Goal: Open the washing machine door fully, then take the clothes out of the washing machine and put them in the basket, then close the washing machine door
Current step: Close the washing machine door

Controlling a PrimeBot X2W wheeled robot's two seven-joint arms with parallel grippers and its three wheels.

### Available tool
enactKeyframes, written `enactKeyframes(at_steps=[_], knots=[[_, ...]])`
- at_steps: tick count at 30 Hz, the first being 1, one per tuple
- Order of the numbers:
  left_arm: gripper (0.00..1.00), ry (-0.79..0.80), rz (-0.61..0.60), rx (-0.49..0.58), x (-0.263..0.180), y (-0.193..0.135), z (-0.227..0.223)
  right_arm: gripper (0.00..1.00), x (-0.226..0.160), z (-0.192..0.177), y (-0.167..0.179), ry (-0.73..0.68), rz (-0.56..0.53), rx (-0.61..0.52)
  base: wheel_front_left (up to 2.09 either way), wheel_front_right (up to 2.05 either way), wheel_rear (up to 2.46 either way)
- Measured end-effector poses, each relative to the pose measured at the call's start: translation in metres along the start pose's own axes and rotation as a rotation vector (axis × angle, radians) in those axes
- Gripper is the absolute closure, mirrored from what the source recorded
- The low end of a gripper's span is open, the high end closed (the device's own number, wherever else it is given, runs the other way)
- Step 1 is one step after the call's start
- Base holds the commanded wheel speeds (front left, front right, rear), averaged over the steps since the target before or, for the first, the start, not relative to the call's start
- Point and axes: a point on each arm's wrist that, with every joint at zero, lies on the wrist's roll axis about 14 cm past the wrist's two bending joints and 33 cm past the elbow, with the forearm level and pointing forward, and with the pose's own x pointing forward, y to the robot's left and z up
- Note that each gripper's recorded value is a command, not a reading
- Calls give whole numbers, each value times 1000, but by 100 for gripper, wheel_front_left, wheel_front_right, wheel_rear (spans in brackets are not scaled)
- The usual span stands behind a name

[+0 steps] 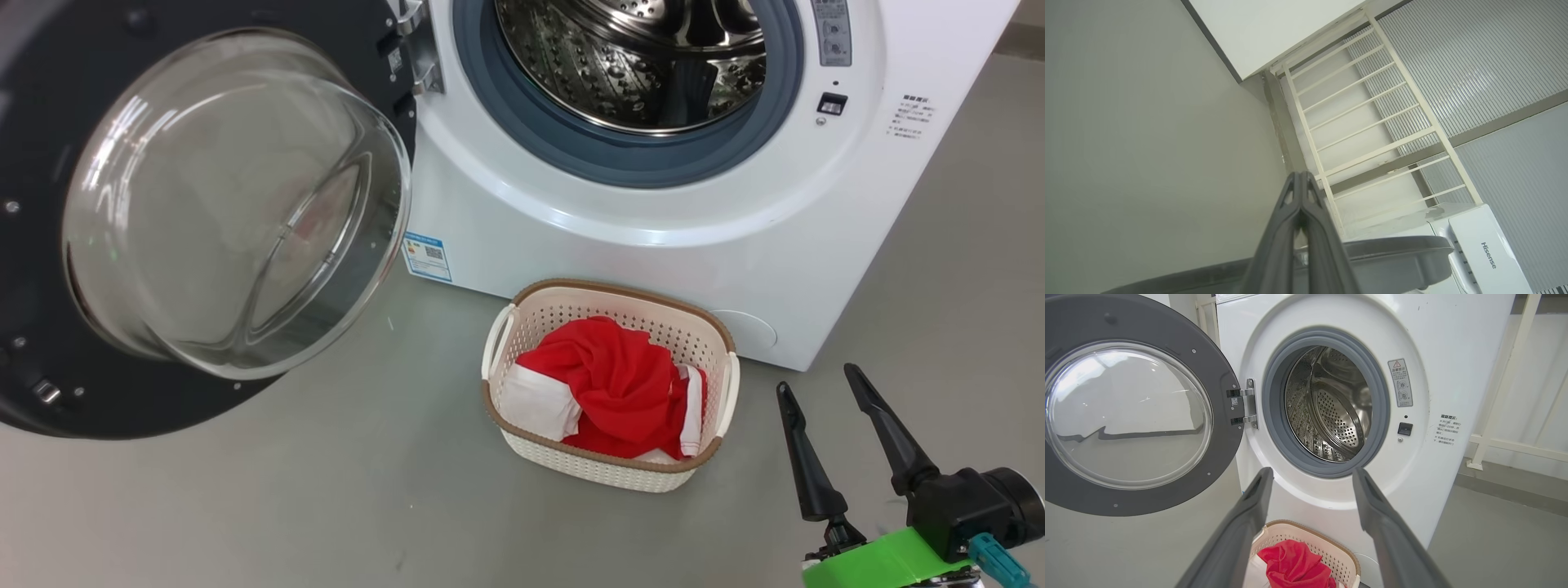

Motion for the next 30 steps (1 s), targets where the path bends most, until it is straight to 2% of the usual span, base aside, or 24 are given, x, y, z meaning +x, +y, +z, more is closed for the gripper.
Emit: enactKeyframes(at_steps=[7, 19, 30], knots=[[100, 150, 37, -1, 6, 3, -26, 0, -3, 1, 0, 5, 0, -7, 0, 0, 0], [100, 248, 84, 13, 12, 15, -51, 0, -7, -1, -8, 15, -25, -15, 0, 0, 0], [100, 342, -5, 14, 8, 5, -66, 0, -7, 1, -8, 10, -24, -16, 0, 0, 0]])
